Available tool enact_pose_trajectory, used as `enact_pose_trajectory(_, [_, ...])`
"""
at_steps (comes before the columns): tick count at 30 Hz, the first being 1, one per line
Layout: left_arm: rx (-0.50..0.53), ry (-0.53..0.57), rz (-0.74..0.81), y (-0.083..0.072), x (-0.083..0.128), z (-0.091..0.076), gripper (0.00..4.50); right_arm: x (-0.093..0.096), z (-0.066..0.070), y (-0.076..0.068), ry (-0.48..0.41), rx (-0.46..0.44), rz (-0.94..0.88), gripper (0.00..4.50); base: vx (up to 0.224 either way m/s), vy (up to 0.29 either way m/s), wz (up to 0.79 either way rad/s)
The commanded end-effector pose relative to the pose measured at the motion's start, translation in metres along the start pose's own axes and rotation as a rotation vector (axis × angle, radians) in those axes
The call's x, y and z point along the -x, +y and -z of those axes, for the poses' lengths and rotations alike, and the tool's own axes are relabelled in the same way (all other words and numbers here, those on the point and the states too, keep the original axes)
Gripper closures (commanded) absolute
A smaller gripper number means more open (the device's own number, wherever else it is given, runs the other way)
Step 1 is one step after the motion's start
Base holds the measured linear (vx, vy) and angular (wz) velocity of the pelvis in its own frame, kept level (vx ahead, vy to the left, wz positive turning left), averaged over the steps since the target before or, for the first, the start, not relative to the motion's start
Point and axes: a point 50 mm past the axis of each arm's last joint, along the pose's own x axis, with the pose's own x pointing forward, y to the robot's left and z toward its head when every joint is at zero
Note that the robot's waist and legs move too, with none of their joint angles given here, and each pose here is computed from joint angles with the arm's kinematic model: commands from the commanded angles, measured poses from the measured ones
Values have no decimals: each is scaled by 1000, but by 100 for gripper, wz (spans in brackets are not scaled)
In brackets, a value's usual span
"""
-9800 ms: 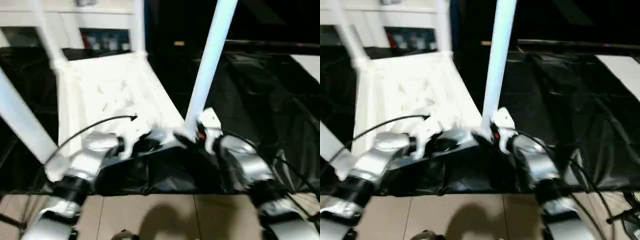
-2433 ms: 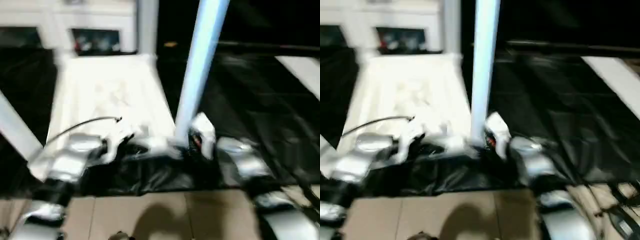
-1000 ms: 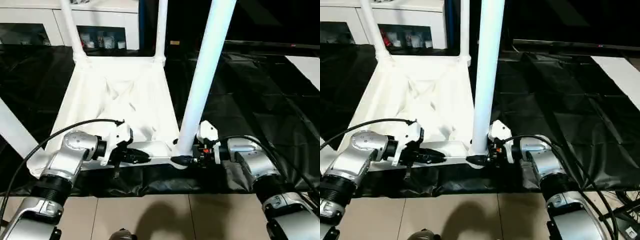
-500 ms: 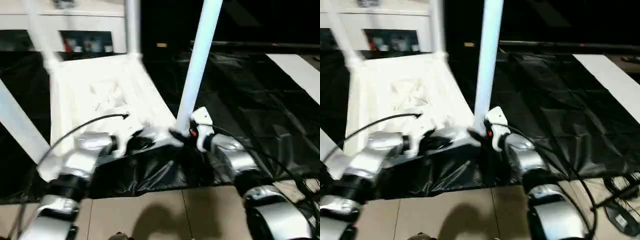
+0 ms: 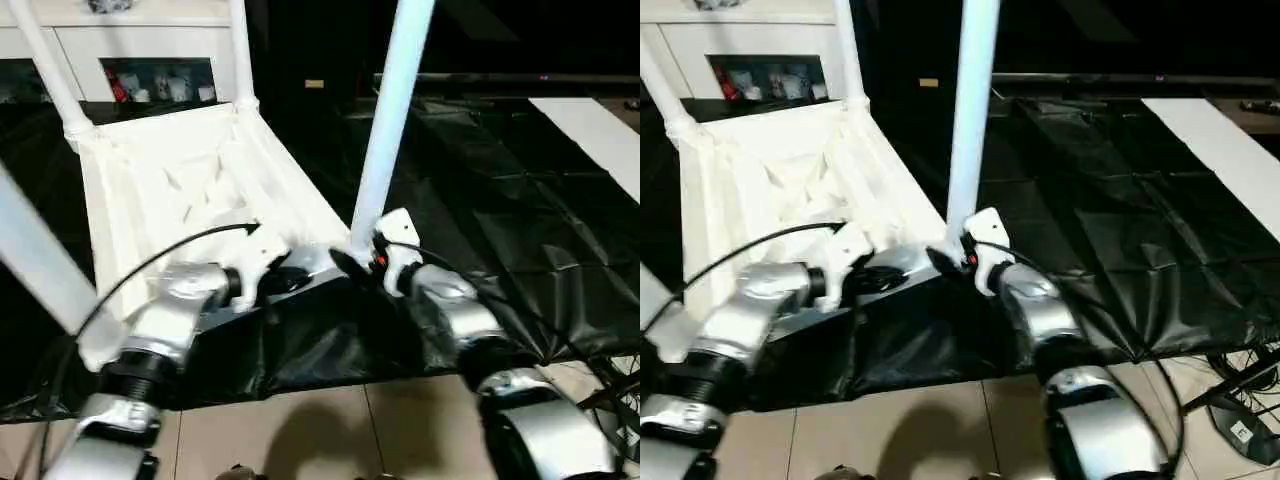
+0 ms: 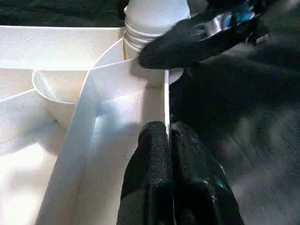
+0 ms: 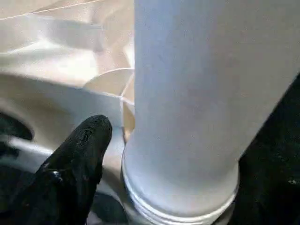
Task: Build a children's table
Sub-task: Rotate leg to tighten
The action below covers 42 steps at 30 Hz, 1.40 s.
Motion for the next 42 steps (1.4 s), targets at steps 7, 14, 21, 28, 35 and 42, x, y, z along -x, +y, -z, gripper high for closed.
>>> enact_pose_trajectory(7, [-64,-67,163,-4,1,-15,450,6,2,29,36,100,-451,68,0,0,0])
enact_pose_trajectory(14, [-57,-58,233,-2,9,-12,450,25,7,34,88,92,-677,80,0,0,0])
enact_pose_trajectory(21, [-52,-47,271,-3,12,-8,450,34,13,40,137,83,-785,124,0,0,0])
enact_pose_trajectory(28, [-61,-47,209,1,9,-8,450,30,13,41,131,82,-724,176,0,0,0])
enact_pose_trajectory(35, [-39,-87,56,0,-7,-15,450,1,15,27,124,-6,-285,182,0,0,0])
enact_pose_trajectory(42, [-14,-128,-32,-19,-31,-29,450,-30,13,36,125,-82,15,183,0,0,0])
